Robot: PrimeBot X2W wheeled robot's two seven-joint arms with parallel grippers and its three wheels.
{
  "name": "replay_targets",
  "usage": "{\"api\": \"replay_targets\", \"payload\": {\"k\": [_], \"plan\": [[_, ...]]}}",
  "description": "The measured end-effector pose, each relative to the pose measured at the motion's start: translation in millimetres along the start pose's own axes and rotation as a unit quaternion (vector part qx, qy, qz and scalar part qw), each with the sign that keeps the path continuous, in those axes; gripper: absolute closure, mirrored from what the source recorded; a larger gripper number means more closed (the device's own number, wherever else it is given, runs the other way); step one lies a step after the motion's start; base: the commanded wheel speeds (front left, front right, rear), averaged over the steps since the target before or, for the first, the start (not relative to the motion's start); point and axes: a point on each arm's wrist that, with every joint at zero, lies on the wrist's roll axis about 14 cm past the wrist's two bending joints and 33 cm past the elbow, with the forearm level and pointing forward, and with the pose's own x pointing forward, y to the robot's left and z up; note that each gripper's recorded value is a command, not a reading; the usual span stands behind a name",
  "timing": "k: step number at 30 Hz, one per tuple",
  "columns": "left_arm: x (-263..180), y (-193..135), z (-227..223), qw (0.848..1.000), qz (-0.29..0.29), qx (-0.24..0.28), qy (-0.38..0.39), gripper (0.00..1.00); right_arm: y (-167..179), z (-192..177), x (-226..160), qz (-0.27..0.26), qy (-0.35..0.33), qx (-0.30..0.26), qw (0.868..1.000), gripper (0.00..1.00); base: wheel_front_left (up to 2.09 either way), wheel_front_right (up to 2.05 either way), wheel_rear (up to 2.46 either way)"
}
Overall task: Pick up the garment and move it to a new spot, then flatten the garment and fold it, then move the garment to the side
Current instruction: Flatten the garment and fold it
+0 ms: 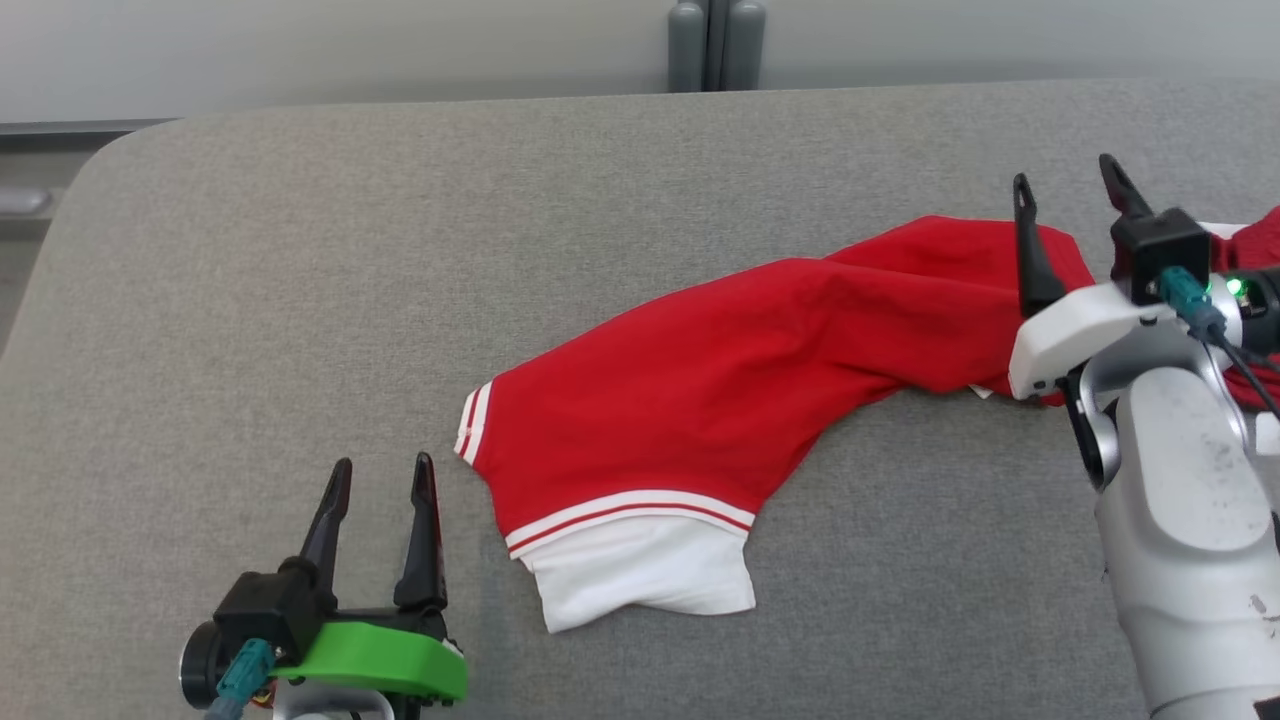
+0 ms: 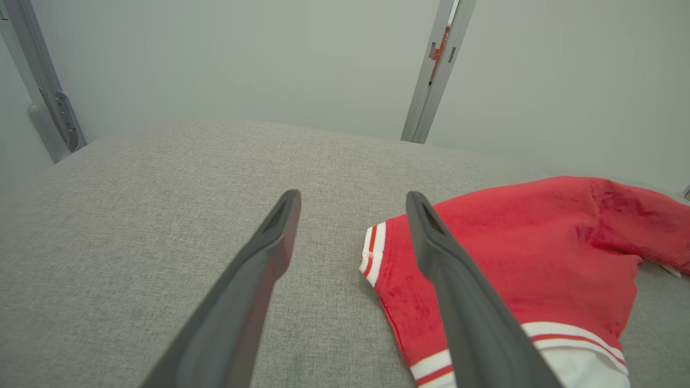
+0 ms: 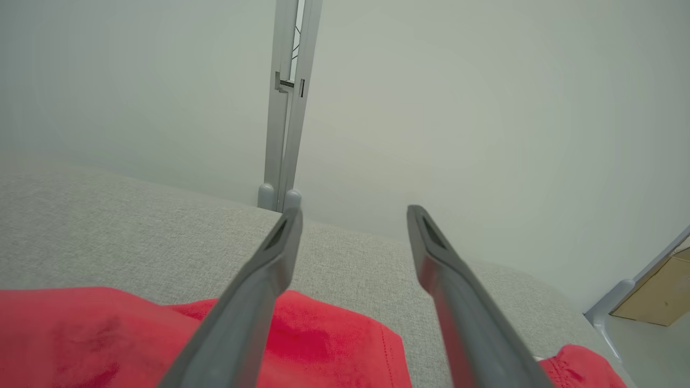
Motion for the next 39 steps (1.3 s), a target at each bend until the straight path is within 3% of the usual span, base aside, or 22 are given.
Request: {"api": "replay_targets", "payload": {"k": [14, 28, 31, 32, 39], "plan": [[2.2, -17.3, -77.8, 0.985, -0.042, -0.013, 0.168, 0.0, -4.0, 1.3, -80.1, -0.035, -0.039, 0.042, 0.998, 0.0, 0.0, 0.0, 0.0], [33.8, -24.2, -103.7, 0.972, -0.041, -0.014, 0.229, 0.0, -18.6, 3.1, -110.5, -0.063, -0.036, 0.044, 0.996, 0.0, 0.0, 0.0, 0.0], [35.5, -27.3, -108.3, 0.971, -0.046, -0.016, 0.235, 0.92, -20.7, 0.2, -114.6, -0.068, -0.031, 0.046, 0.996, 0.0, 0.0, 0.0, 0.0], [37.1, -29.4, -107.5, 0.971, -0.05, -0.016, 0.231, 1.0, -21.7, -0.4, -115.5, -0.069, -0.031, 0.047, 0.996, 0.0, 0.0, 0.0, 0.0], [55.0, -40.3, -71.6, 0.988, -0.073, -0.009, 0.137, 1.0, -26.4, 0.8, -117.5, -0.077, -0.034, 0.048, 0.995, 0.0, 0.0, 0.0, 0.0]]}}
